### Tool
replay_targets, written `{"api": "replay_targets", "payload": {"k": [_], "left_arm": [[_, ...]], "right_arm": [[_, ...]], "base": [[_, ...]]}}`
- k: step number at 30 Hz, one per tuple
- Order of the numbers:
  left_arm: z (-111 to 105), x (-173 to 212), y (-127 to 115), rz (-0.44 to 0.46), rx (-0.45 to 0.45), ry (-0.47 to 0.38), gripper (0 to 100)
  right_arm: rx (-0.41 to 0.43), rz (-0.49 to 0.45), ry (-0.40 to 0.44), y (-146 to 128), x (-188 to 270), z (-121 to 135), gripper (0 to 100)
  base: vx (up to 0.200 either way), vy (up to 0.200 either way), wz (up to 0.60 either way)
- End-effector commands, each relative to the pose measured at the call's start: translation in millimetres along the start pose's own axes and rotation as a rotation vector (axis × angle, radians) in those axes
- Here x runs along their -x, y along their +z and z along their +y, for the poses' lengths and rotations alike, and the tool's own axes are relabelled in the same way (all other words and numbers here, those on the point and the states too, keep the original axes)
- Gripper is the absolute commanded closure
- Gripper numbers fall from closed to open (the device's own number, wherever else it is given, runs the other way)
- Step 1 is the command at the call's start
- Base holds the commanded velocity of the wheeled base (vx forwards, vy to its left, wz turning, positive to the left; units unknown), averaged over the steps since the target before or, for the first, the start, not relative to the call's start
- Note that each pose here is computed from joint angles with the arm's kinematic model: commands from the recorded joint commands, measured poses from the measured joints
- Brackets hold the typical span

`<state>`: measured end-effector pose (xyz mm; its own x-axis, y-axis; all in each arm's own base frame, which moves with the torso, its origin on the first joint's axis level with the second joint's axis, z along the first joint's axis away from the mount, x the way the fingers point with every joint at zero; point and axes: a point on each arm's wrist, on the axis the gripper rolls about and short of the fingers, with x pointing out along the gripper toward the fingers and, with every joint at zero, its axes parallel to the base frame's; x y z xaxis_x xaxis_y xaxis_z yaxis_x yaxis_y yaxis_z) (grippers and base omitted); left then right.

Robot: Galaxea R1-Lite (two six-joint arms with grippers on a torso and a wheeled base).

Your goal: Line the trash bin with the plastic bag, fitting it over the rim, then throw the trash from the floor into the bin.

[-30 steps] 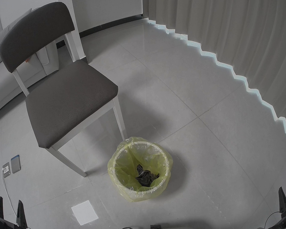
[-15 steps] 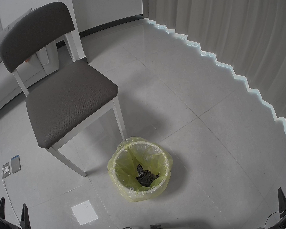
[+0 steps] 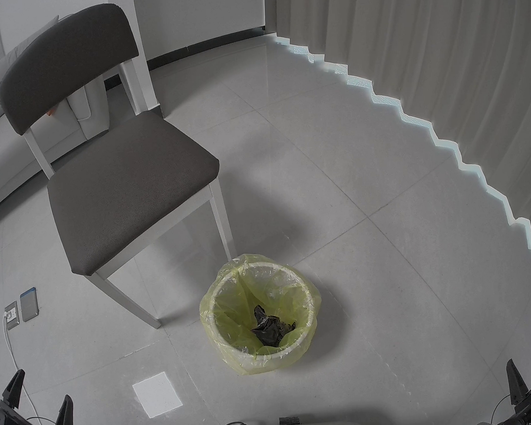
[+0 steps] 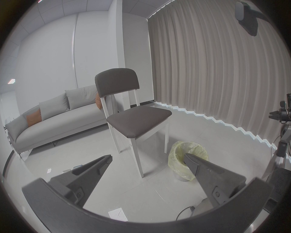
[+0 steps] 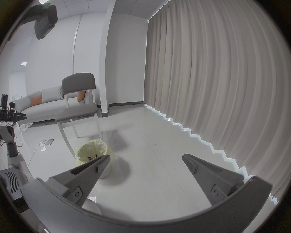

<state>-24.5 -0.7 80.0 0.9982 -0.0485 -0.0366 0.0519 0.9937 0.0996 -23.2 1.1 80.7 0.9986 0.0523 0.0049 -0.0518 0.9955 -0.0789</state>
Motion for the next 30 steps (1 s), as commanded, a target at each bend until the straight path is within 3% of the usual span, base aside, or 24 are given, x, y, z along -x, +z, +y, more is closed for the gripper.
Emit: {"api": "replay_targets", "payload": {"k": [1, 7, 15, 20, 24, 25, 26, 27, 30], "left_arm": [[-0.2, 1.1, -0.2, -0.014, 0.003, 0.009, 0], [-0.1, 1.1, 0.1, -0.017, 0.007, 0.016, 0], [-0.4, 1.2, 0.3, -0.015, 0.046, -0.001, 0], [-0.3, 1.6, 1.2, -0.021, 0.087, -0.002, 0], [0.6, 0.9, 2.1, -0.046, 0.217, 0.034, 0], [0.6, 0.9, 2.1, -0.046, 0.217, 0.034, 0], [2.6, -0.3, 1.4, -0.07, 0.228, 0.12, 0], [3.3, -0.8, 1.1, -0.082, 0.229, 0.151, 0], [2.7, -1.1, 0.9, -0.083, 0.211, 0.128, 0]], "right_arm": [[0.001, 0.004, -0.009, -4.1, -0.9, 0.1, 0], [-0.082, 0.016, -0.086, -4.7, -0.8, -1.5, 0], [-0.07, 0.026, -0.054, -4.5, -1.9, -1.2, 0], [-0.106, 0.011, -0.074, -4.8, -0.8, -1.4, 0], [-0.088, 0.015, -0.072, -5.1, -0.8, -1.3, 0], [-0.088, 0.015, -0.072, -5.1, -0.8, -1.3, 0], [-0.09, 0.015, -0.072, -5.1, -0.8, -1.3, 0], [-0.088, 0.015, -0.072, -5.1, -0.8, -1.3, 0], [-0.088, 0.015, -0.072, -5.1, -0.8, -1.3, 0]], "base": [[0.0, 0.0, 0.0], [0.0, 0.0, 0.0], [0.0, 0.0, 0.0], [0.0, 0.0, 0.0], [0.0, 0.0, 0.0], [0.0, 0.0, 0.0], [0.0, 0.0, 0.0], [0.0, 0.0, 0.0], [0.0, 0.0, 0.0]]}}
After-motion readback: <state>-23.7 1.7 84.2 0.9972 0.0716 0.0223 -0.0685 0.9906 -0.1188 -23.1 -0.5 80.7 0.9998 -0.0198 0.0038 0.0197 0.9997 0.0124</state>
